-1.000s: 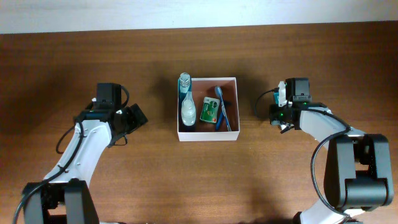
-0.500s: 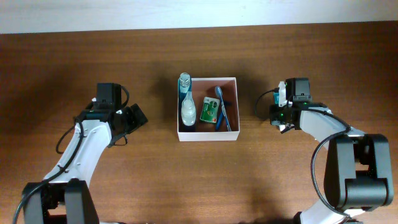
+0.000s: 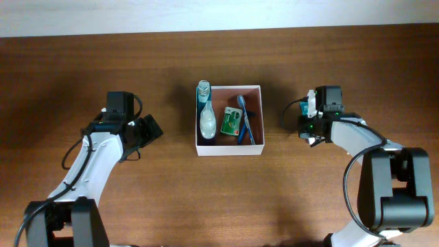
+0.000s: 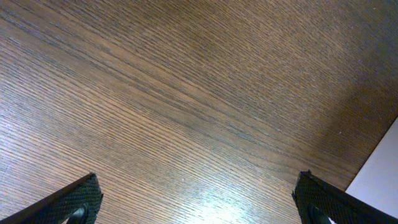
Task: Pack container
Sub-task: 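Lift the toothpaste tube and carry it into the pink box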
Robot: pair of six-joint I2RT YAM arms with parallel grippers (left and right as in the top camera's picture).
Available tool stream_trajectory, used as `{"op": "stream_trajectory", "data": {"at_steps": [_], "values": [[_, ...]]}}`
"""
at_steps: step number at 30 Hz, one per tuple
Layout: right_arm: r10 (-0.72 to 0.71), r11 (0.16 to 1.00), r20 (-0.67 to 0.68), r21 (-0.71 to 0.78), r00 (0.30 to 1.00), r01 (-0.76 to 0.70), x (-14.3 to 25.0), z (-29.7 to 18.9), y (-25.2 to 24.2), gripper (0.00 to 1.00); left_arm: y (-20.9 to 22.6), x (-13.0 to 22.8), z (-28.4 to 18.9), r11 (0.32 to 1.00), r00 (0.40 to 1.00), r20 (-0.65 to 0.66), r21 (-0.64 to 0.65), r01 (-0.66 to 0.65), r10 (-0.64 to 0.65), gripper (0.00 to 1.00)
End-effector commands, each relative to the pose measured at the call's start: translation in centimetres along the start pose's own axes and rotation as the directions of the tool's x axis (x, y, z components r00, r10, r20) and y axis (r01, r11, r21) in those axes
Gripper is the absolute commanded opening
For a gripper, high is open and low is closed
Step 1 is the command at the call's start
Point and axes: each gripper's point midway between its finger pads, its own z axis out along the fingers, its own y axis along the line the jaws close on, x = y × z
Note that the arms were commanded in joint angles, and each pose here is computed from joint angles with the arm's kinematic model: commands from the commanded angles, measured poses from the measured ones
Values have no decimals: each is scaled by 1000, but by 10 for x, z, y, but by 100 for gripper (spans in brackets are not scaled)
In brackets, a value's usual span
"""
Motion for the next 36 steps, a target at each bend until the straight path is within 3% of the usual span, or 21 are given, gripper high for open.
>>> {"op": "stream_trajectory", "data": {"at_steps": [1,5,16,25,36], "values": [[44,999,-119,-7,992,-45,27,10,1,8,2,1,2,1000,1000,-2,-10,-4,4,100],[87,996,-111,-11,990,-89,5,-14,2,4,2,1,2,1000,1000,-2,-10,-4,4,100],[89,971,-93,-215,992,-107,-47,-100,35,4,2,1,2,1000,1000,-2,-10,-4,4,100],[73,917,-62,-389,995,-91,-57,-141,69,4,2,1,2,1000,1000,-2,-10,-4,4,100],[-77,893,-30,-446,997,55,-47,-157,129,4,2,1,2,1000,1000,-2,-10,-4,4,100]]}}
